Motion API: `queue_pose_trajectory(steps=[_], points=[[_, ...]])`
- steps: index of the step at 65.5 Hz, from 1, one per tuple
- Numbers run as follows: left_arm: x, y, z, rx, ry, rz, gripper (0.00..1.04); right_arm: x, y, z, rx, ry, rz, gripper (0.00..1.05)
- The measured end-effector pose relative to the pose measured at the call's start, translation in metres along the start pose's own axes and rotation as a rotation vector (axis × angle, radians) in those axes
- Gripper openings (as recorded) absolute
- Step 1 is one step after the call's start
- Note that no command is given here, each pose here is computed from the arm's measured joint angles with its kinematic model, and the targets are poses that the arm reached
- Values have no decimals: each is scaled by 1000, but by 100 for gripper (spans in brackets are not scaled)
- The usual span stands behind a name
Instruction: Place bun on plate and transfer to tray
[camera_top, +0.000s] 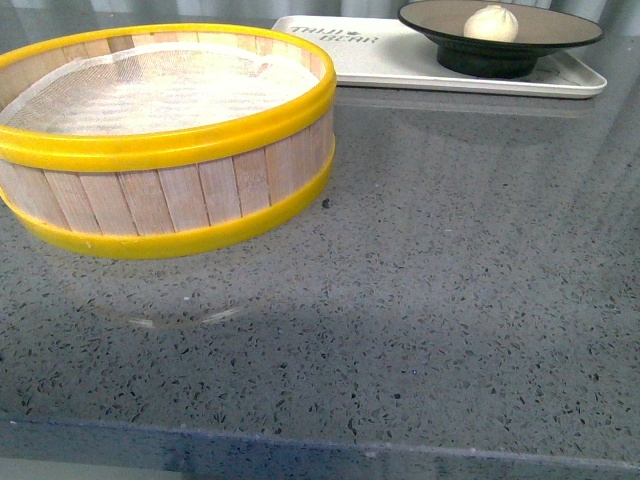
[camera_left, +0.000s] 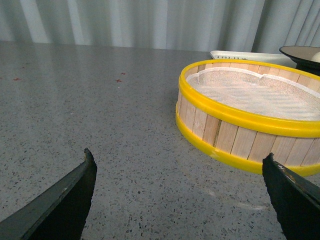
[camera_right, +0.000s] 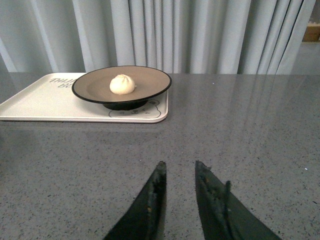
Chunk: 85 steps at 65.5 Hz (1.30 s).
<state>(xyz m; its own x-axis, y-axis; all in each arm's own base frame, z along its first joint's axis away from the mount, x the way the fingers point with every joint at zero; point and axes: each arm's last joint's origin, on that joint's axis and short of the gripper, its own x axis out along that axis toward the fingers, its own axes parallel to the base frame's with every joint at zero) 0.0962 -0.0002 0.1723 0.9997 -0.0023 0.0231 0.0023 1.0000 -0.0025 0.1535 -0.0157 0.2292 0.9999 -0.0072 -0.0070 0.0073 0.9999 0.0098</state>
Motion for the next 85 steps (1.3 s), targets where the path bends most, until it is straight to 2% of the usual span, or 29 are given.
queue_pose_trajectory(steps=[6,14,32,71,85], points=[[0,0,0,0,0,0,98,-5,3,-9,-3,0,5,1],[0,0,0,0,0,0,98,-11,9,-20,-6,3,-25,2],[0,0,0,0,0,0,98,-25,15,-40,-7,-2,5,2],[0,0,0,0,0,0,98,-40,14,-62,-7,-12,5,2],[0,0,0,0,0,0,98,-44,14,-62,-7,-17,5,2]])
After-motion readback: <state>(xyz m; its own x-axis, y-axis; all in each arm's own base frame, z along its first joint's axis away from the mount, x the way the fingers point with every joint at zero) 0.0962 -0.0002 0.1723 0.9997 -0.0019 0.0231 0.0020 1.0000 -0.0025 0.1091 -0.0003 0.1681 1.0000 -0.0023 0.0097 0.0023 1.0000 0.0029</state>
